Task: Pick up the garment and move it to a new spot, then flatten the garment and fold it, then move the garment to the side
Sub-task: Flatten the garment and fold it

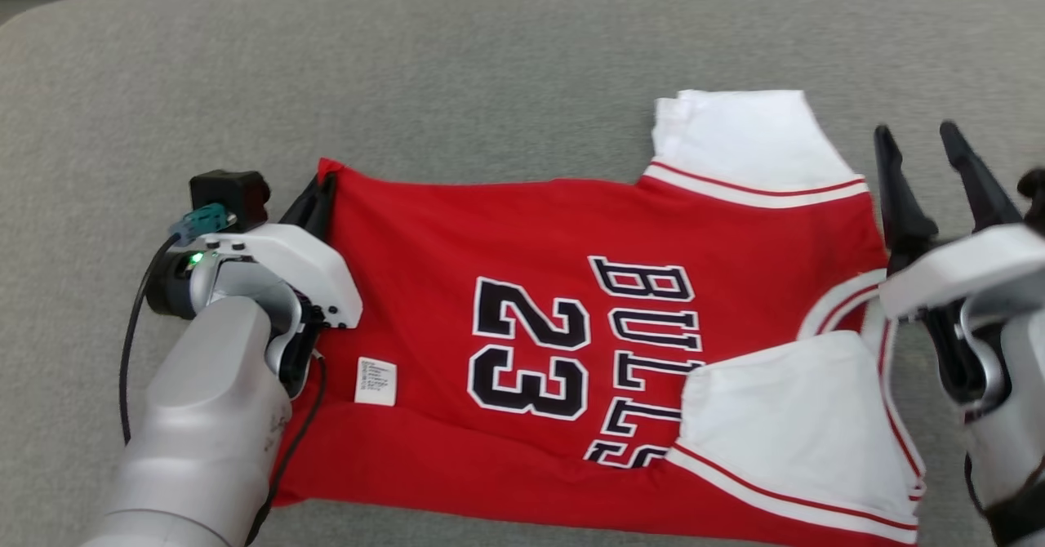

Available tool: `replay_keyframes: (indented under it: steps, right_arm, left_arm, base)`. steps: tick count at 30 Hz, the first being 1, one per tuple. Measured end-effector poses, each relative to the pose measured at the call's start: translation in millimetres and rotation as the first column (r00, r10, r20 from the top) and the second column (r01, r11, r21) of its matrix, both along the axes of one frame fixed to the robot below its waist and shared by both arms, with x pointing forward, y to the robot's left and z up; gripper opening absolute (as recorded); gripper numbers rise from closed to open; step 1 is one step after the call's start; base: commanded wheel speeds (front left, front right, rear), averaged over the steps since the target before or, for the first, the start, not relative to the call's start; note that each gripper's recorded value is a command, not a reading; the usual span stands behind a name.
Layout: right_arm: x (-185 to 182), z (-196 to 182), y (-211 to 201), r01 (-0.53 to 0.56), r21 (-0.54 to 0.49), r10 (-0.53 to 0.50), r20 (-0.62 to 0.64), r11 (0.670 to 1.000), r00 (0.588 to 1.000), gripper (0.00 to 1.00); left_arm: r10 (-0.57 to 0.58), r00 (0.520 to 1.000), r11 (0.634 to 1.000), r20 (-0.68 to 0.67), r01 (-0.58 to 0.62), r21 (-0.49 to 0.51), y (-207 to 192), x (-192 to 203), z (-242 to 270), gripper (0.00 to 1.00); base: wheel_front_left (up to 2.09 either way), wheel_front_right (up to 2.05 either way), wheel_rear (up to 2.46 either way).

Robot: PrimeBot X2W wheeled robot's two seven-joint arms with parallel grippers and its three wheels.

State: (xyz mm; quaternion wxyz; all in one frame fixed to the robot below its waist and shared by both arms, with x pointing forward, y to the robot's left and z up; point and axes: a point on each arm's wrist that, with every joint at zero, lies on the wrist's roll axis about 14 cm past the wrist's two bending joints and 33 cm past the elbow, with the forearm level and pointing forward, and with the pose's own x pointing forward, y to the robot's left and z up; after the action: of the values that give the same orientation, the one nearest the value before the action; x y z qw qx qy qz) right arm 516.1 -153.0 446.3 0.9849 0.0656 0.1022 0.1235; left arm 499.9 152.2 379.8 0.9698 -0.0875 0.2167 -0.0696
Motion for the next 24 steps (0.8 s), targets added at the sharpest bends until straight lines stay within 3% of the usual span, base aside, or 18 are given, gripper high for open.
replay_keyframes:
  steps: [7,17,19,20,21,24]
  right_arm:
    - [46.4,-36.4,36.8,-0.099,-0.037,0.093,-0.15,0.994,0.984,1.0]
    - [53.2,-81.4,44.3,-0.141,-0.095,0.095,-0.382,0.985,0.919,1.0]
    - [53.2,-83.6,44.2,-0.134,-0.084,0.087,-0.414,0.987,0.906,0.43]
    - [53.0,-83.9,45.0,-0.136,-0.085,0.088,-0.425,0.987,0.901,0.29]
    - [53.0,-83.7,44.9,-0.137,-0.086,0.087,-0.429,0.987,0.899,0.0]
    - [53.5,-79.9,47.1,-0.132,-0.068,0.092,-0.418,0.989,0.904,0.0]
  left_arm:
    - [0.004,1.0,1.0,-0.02,-0.004,0.002,4.9,-7.6,-8.1,0.0]
    - [-0.001,1.0,1.0,-0.02,0.001,-0.017,2.8,-10.5,-6.5,0.0]
    - [-0.005,1.0,1.0,-0.022,0.005,-0.022,0.8,-11.4,-6.5,0.0]
    - [-0.008,1.0,1.0,-0.023,0.008,-0.024,-0.5,-11.9,-6.4,0.0]
    - [-0.009,1.0,1.0,-0.024,0.008,-0.028,-1.3,-12.3,-6.1,0.0]
    - [-0.002,1.0,0.999,-0.015,0.001,-0.039,-1.1,-12.4,-3.4,0.0]
  base:
    - [0.0,0.0,0.0]
    - [0.0,0.0,0.0]
    - [0.0,0.0,0.0]
    - [0.0,0.0,0.0]
    - [0.0,0.0,0.0]
    - [0.0,0.0,0.0]
